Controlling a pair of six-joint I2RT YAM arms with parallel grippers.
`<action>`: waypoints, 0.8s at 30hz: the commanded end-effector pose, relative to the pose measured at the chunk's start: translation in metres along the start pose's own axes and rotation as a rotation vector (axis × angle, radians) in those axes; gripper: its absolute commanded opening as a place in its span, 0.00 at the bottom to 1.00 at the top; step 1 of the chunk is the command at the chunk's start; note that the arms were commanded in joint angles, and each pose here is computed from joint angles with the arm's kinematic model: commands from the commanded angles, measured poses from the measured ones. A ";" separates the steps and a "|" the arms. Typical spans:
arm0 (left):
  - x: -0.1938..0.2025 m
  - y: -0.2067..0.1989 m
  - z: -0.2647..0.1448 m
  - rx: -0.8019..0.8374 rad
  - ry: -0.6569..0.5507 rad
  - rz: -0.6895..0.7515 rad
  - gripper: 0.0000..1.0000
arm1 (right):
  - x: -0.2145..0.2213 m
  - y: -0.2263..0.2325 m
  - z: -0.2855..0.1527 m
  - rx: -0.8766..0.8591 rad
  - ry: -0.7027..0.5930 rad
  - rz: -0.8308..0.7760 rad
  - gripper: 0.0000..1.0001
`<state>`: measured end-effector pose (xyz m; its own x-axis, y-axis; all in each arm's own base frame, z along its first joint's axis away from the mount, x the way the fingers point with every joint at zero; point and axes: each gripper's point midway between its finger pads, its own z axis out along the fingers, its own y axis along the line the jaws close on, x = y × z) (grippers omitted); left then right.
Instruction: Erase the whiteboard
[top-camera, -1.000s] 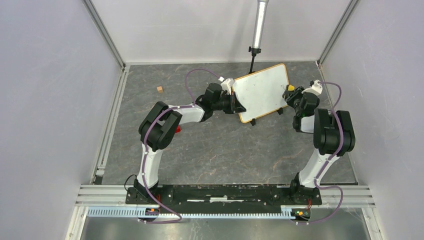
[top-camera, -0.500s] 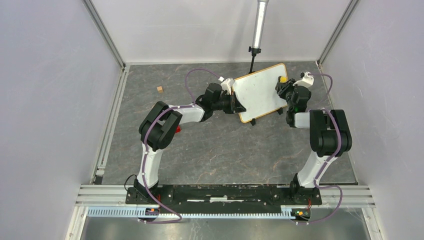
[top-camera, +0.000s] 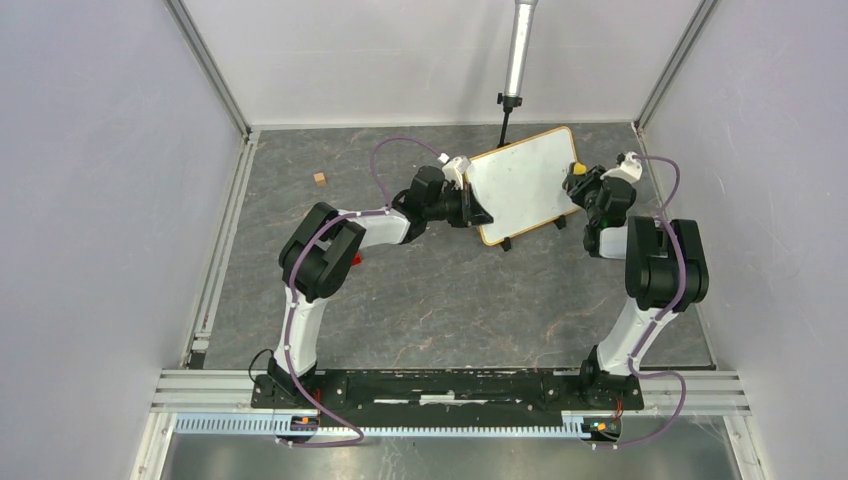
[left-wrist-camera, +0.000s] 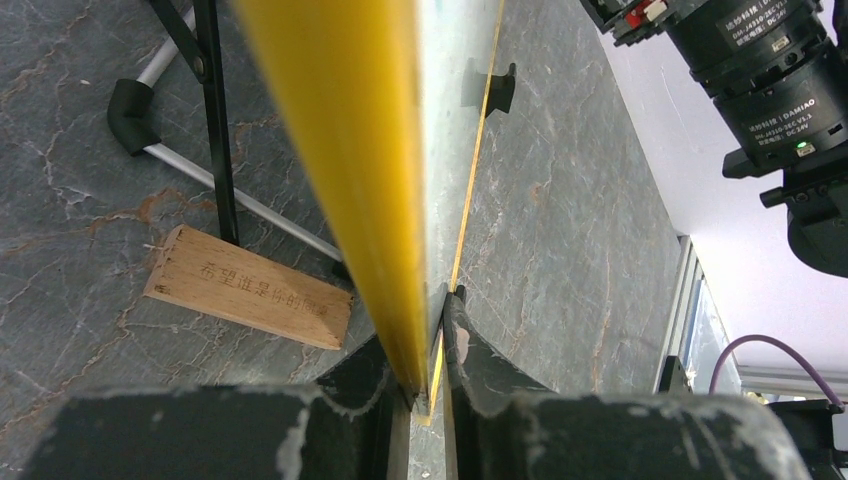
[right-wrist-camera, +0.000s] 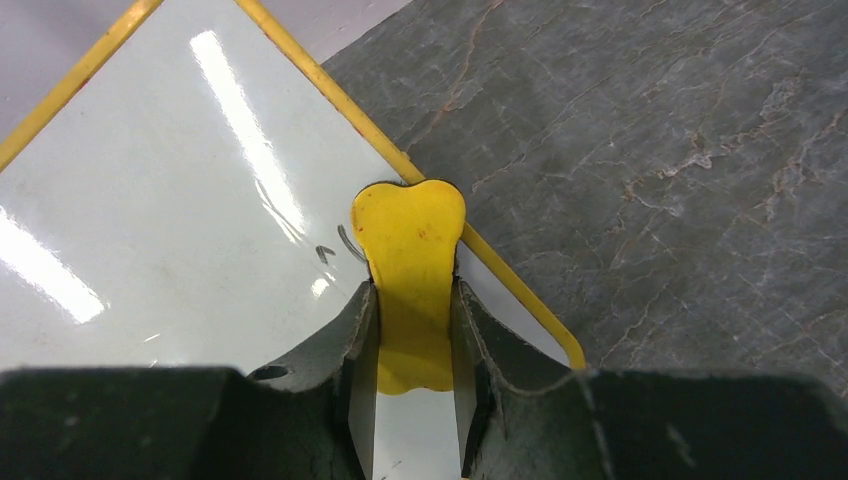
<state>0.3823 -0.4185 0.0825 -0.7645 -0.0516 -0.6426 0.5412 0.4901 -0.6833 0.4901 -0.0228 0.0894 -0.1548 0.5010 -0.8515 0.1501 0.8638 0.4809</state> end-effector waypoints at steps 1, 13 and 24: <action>0.048 0.020 0.001 -0.056 0.148 -0.054 0.02 | -0.013 0.026 0.025 -0.063 -0.022 0.010 0.25; 0.048 0.020 0.002 -0.053 0.150 -0.057 0.02 | -0.017 0.055 0.041 -0.107 -0.029 -0.024 0.25; 0.047 0.016 0.001 -0.040 0.144 -0.059 0.02 | 0.014 0.012 -0.003 0.009 0.042 -0.075 0.25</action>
<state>0.3805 -0.4207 0.0839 -0.7632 -0.0488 -0.6443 0.5474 0.4809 -0.6849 0.5049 -0.0162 0.1064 -0.1063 0.4767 -0.8726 0.1374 0.8762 0.4620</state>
